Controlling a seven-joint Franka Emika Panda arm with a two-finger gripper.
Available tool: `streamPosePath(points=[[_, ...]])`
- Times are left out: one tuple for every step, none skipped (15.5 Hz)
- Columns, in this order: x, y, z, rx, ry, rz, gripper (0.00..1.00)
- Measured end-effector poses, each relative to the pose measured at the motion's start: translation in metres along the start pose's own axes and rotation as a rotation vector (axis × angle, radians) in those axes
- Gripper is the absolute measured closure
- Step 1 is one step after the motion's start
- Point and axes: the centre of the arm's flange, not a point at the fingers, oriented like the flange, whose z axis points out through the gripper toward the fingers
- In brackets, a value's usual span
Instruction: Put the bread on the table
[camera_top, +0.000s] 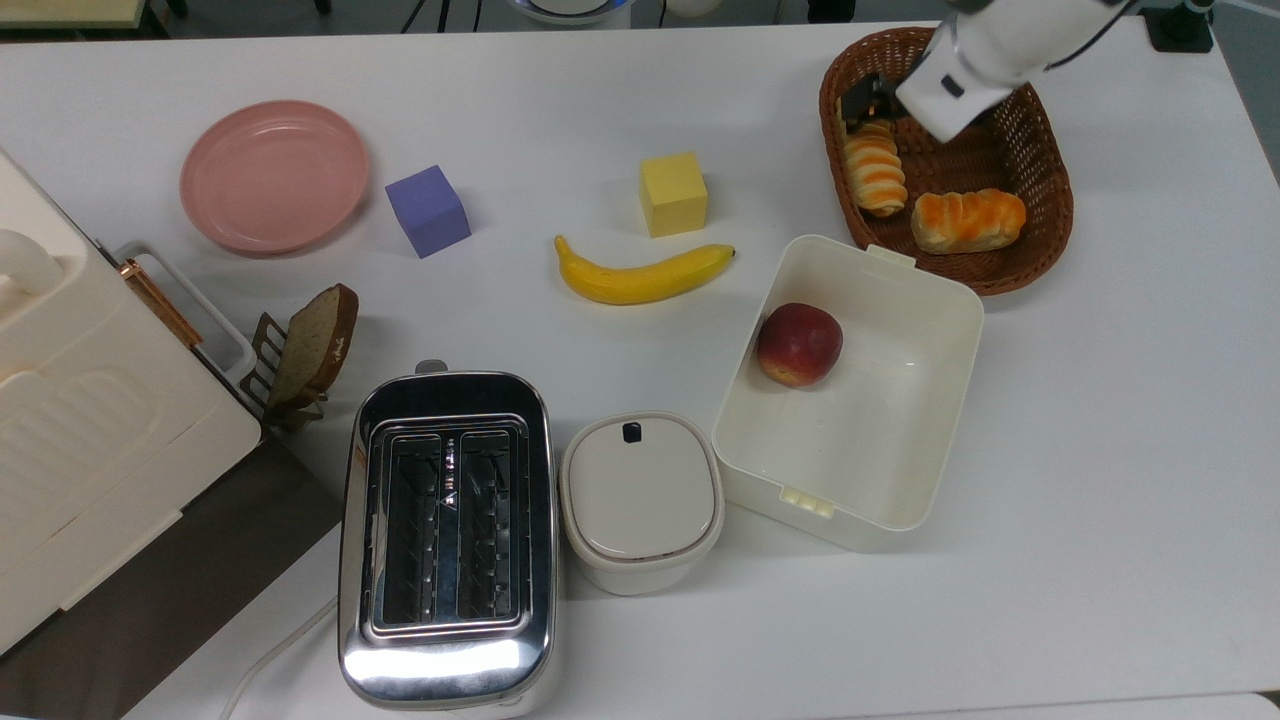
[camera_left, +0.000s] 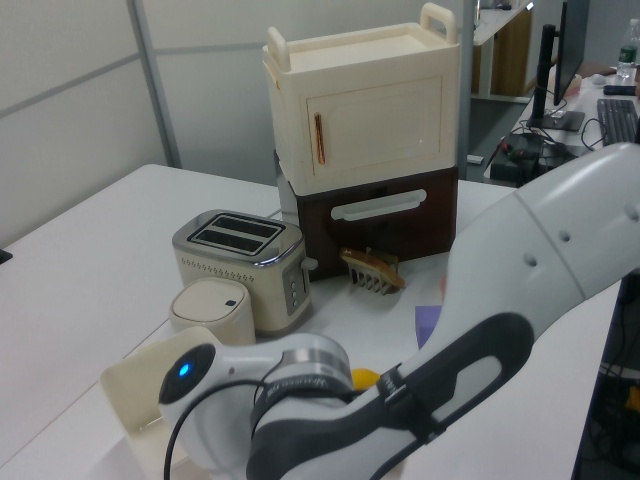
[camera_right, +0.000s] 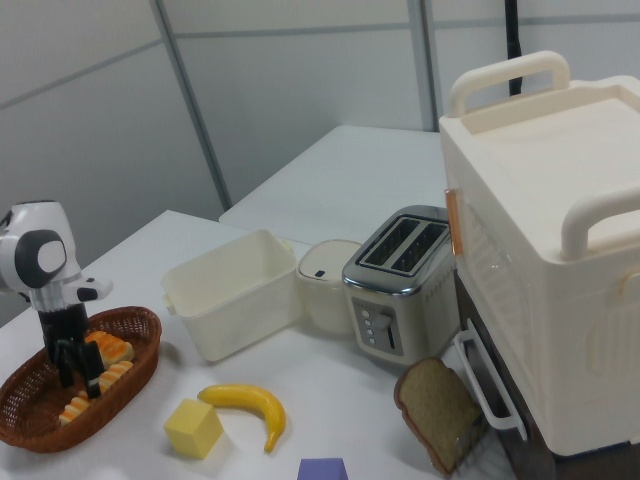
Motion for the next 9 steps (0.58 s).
streamPosePath(points=[[0.003,-0.001,0.007,-0.008,-0.007,0.003,0.0],[0.004,-0.001,0.01,-0.014,-0.008,0.002,0.04],[0.004,-0.002,0.01,-0.023,-0.003,-0.001,0.07],[0.004,-0.002,0.01,-0.028,0.001,-0.003,0.11],[0.004,-0.002,0.009,-0.033,0.006,-0.005,0.21],[0.004,-0.002,0.008,-0.036,0.011,-0.006,0.33],[0.004,-0.002,0.006,-0.034,0.014,-0.006,0.48],[0.004,-0.002,0.003,-0.031,0.018,-0.005,0.59],[0.003,-0.001,-0.002,-0.025,0.026,-0.004,0.68]])
